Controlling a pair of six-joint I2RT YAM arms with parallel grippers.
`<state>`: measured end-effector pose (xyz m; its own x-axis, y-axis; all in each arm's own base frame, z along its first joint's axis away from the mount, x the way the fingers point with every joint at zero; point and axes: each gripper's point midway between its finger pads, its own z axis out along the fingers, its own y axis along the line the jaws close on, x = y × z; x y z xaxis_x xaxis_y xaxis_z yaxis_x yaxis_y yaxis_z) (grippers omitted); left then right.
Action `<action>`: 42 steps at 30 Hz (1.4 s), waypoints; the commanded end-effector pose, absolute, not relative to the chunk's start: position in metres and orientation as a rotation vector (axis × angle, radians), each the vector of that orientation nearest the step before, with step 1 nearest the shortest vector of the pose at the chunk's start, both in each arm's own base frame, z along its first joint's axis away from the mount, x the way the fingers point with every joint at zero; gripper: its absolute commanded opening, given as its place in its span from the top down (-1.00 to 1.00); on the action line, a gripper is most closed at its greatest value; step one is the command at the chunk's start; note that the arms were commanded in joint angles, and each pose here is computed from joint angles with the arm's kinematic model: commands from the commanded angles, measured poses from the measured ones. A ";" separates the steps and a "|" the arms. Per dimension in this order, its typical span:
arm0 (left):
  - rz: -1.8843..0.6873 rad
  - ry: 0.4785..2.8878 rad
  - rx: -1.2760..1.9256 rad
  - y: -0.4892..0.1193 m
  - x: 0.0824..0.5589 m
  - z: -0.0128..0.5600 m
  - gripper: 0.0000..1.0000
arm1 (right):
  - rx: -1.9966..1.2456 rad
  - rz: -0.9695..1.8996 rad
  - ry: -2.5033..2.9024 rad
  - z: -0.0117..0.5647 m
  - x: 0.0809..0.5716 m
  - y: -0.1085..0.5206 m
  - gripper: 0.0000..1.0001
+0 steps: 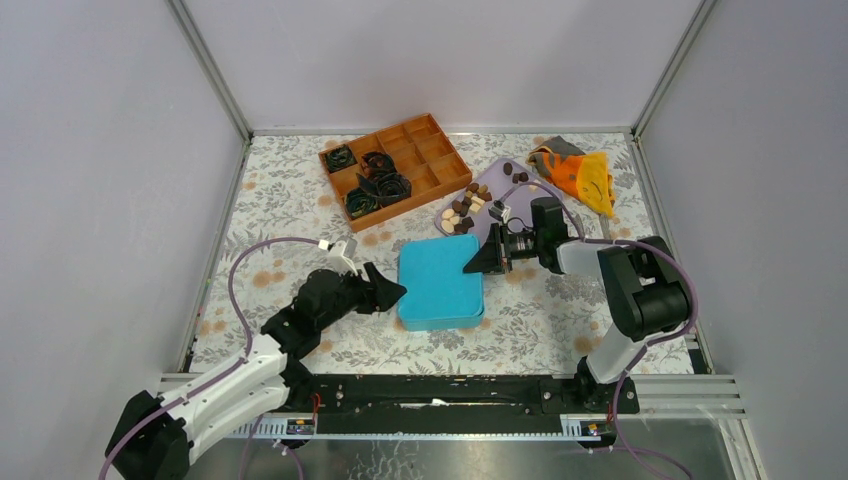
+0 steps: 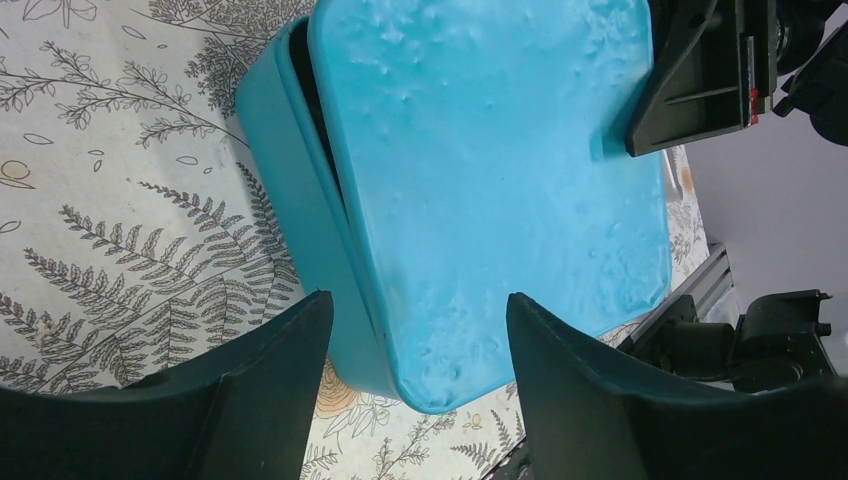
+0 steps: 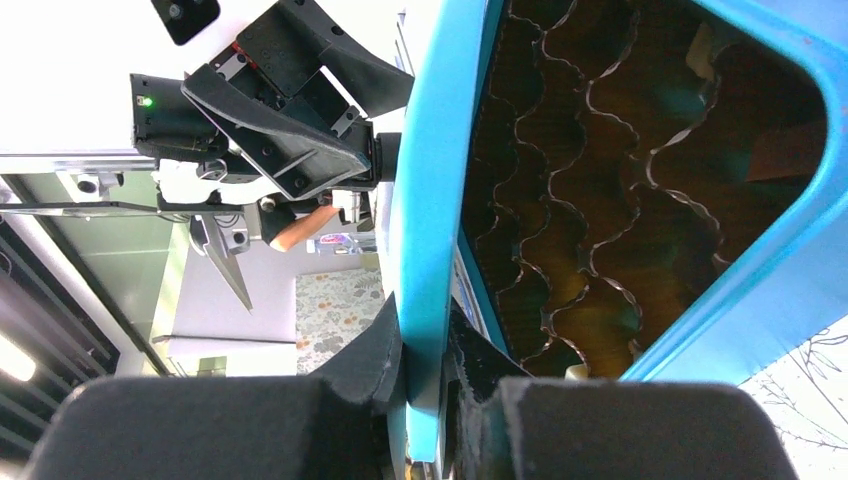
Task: Pack the chocolate
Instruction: Close the box lid on the packing box.
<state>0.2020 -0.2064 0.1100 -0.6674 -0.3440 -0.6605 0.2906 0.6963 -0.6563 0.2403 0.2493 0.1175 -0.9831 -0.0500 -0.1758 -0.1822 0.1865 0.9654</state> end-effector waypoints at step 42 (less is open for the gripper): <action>-0.991 2.164 0.035 -0.226 0.216 0.089 -0.03 | -0.373 1.734 2.415 0.105 0.251 0.241 0.55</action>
<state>0.2011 -0.2190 0.0689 -0.7704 -0.2487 -0.5871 0.2556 0.7232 -0.6417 0.2421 0.2373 0.0948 -0.9773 -0.1020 -0.1856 -0.2075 0.2862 0.9354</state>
